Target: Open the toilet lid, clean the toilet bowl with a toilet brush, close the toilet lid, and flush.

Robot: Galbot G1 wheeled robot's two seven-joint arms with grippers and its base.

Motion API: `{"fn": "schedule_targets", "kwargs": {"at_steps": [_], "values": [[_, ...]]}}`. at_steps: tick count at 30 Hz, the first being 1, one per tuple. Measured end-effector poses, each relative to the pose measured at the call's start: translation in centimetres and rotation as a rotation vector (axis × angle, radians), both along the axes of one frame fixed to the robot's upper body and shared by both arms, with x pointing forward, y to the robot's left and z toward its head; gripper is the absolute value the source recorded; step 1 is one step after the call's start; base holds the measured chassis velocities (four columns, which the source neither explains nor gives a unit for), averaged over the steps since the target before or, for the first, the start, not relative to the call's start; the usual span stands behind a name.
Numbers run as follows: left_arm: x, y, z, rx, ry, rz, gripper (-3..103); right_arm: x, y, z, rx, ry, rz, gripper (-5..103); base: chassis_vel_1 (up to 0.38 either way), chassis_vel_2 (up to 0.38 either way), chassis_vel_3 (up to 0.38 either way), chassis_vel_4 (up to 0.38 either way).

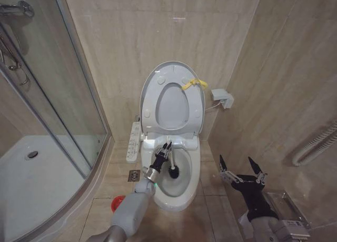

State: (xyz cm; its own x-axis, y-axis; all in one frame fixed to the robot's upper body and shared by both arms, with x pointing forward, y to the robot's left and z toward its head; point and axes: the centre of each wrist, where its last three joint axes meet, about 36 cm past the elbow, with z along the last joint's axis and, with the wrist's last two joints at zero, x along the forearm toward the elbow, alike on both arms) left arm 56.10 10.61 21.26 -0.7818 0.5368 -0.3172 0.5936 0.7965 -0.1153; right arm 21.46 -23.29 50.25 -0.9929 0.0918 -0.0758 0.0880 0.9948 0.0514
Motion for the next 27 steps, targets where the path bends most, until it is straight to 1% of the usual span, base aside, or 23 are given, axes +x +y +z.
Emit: {"fn": "schedule_targets", "kwargs": {"at_steps": [1, 4, 5, 6, 8, 10, 13, 14, 15, 16, 18, 19, 21, 23, 24, 25, 26, 27], "values": [[0.2, -0.4, 0.3, -0.007, -0.004, -0.001, 19, 0.0, 0.0, 0.0, 0.000, 0.000, 0.000, 100, 0.000, 0.000, 0.000, 0.000], [0.6, -2.2, 1.1, -0.097, 0.019, 0.022, 19, 0.0, 0.0, 0.0, 0.000, 0.000, 0.000, 100, 0.000, 0.000, 0.000, 0.000], [0.6, -2.2, 1.1, -0.097, 0.019, 0.022, 19, 0.0, 0.0, 0.0, 0.000, 0.000, 0.000, 100, 0.000, 0.000, 0.000, 0.000], [0.7, -2.3, 1.3, -0.130, 0.036, 0.039, 19, 0.0, 0.0, 0.0, 0.000, 0.000, 0.000, 100, 0.000, 0.000, 0.000, 0.000], [0.8, -2.3, 1.2, -0.161, 0.067, 0.061, 19, 0.0, 0.0, 0.0, 0.000, 0.000, 0.000, 100, 0.000, 0.000, 0.000, 0.000], [0.8, -2.1, 0.9, -0.158, 0.075, 0.065, 19, 0.0, 0.0, 0.0, 0.000, 0.000, 0.000, 100, 0.000, 0.000, 0.000, 0.000], [0.5, -1.3, -0.3, -0.115, 0.083, 0.060, 19, 0.0, 0.0, 0.0, 0.000, 0.000, 0.000, 100, 0.000, 0.000, 0.000, 0.000], [0.5, -1.3, -0.3, -0.115, 0.083, 0.060, 19, 0.0, 0.0, 0.0, 0.000, 0.000, 0.000, 100, 0.000, 0.000, 0.000, 0.000], [0.3, -1.2, -0.6, -0.089, 0.075, 0.044, 19, 0.0, 0.0, 0.0, 0.000, 0.000, 0.000, 100, 0.000, 0.000, 0.000, 0.000], [0.2, -1.2, -0.7, -0.073, 0.069, 0.033, 19, 0.0, 0.0, 0.0, 0.000, 0.000, 0.000, 100, 0.000, 0.000, 0.000, 0.000], [0.1, -1.2, -0.6, -0.072, 0.065, 0.030, 19, 0.0, 0.0, 0.0, 0.000, 0.000, 0.000, 100, 0.000, 0.000, 0.000, 0.000], [0.1, -1.3, -0.5, -0.080, 0.064, 0.030, 19, 0.0, 0.0, 0.0, 0.000, 0.000, 0.000, 100, 0.000, 0.000, 0.000, 0.000], [0.2, -1.8, 0.2, -0.116, 0.071, 0.033, 19, 0.0, 0.0, 0.0, 0.000, 0.000, 0.000, 100, 0.000, 0.000, 0.000, 0.000], [0.4, -3.2, 2.0, -0.194, 0.087, 0.024, 19, 0.0, 0.0, 0.0, 0.000, 0.000, 0.000, 100, 0.000, 0.000, 0.000, 0.000], [0.4, -3.2, 2.0, -0.194, 0.087, 0.024, 19, 0.0, 0.0, 0.0, 0.000, 0.000, 0.000, 100, 0.000, 0.000, 0.000, 0.000], [0.4, -3.8, 2.5, -0.225, 0.096, 0.022, 19, 0.0, 0.0, 0.0, 0.000, 0.000, 0.000, 100, 0.000, 0.000, 0.000, 0.000], [0.3, -4.4, 3.1, -0.268, 0.114, 0.024, 19, 0.0, 0.0, 0.0, 0.000, 0.000, 0.000, 100, 0.000, 0.000, 0.000, 0.000], [0.3, -4.6, 3.3, -0.279, 0.122, 0.022, 19, 0.0, 0.0, 0.0, 0.000, 0.000, 0.000, 100, 0.000, 0.000, 0.000, 0.000]]}}
